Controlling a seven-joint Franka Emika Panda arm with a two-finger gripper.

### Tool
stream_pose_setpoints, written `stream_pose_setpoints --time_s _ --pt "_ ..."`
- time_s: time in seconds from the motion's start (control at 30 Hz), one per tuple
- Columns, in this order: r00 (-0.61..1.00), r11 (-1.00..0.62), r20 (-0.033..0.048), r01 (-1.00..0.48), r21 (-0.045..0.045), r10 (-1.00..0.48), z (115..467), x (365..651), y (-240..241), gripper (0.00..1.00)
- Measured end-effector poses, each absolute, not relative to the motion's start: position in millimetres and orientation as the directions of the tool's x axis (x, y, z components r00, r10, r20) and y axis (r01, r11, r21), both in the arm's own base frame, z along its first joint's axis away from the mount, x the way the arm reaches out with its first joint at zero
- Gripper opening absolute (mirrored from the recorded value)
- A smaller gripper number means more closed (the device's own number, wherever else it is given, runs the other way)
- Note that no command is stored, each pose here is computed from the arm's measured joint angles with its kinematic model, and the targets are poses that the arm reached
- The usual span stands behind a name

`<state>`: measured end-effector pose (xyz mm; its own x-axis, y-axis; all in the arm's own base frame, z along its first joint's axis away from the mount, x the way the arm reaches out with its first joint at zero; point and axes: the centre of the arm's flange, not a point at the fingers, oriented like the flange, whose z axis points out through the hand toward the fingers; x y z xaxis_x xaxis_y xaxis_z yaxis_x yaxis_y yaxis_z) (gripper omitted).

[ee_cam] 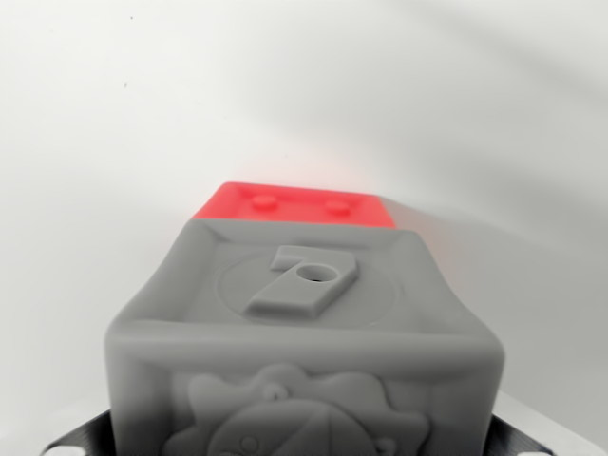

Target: Destack cube

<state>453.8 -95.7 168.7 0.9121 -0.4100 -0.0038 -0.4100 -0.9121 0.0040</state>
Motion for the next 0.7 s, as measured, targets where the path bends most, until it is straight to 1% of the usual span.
stream_pose_setpoints --time_s 0.37,0.57,0.7 --pt "0.912 -0.912 -0.0008 -0.411 0.0016 -0.411 178.2 454.5 -95.9 0.0" --pt "0.912 -0.912 -0.0013 -0.41 0.0006 -0.41 188.0 454.7 -96.0 0.0" --pt "0.912 -0.912 0.0003 -0.41 0.0 -0.41 196.6 454.9 -96.2 0.0"
